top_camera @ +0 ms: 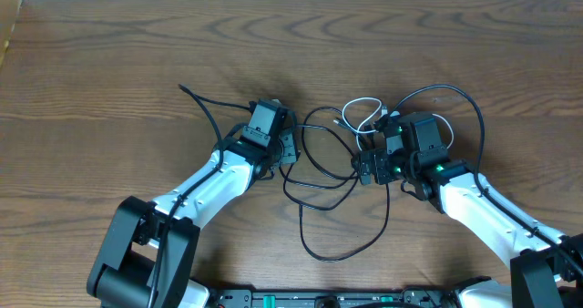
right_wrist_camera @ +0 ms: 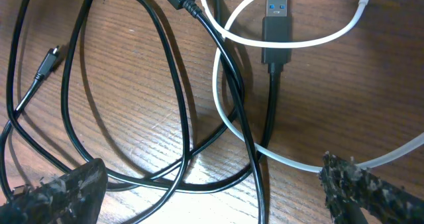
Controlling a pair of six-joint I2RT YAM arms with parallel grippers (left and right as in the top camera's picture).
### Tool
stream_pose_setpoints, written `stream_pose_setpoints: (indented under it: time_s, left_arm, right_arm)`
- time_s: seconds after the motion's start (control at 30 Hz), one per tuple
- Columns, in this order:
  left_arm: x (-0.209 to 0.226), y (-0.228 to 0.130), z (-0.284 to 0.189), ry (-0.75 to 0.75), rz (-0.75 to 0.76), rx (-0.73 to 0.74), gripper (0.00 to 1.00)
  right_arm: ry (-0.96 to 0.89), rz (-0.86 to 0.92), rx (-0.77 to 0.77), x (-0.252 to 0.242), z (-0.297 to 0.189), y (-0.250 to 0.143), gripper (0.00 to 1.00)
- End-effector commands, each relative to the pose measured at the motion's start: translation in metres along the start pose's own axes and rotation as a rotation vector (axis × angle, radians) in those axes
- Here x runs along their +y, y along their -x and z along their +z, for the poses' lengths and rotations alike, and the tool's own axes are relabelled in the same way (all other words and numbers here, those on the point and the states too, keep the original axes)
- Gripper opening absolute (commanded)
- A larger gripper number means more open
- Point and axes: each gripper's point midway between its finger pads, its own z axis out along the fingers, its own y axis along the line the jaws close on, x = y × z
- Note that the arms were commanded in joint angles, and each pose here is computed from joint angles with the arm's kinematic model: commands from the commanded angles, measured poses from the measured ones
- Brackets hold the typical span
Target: Untangle cables
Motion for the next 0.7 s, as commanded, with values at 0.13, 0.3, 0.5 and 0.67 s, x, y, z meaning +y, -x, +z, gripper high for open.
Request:
stream_pose_setpoints:
  time_s: [0.13, 0.3, 0.5, 0.67]
  left_arm:
    - [0.019, -0.004, 0.000, 0.101, 0.006, 0.015, 0.22]
    - [0.027, -0.009, -0.001, 0.137, 0.006, 0.034, 0.22]
    - [0.026, -0.008, -0.001, 0.133, 0.006, 0.027, 0.22]
    - [0.022, -0.001, 0.000, 0.116, 0.006, 0.000, 0.22]
  right_arm:
    - [0.008, -0.001, -0.018, 0.003, -0.003, 0.007, 0.99]
    - [0.008, 0.000, -0.018, 0.002, -0.003, 0.007, 0.99]
    - [0.008, -0.001, -0.018, 0.003, -0.003, 0.007, 0.99]
    - [0.008, -0.001, -0.018, 0.003, -0.003, 0.007, 0.99]
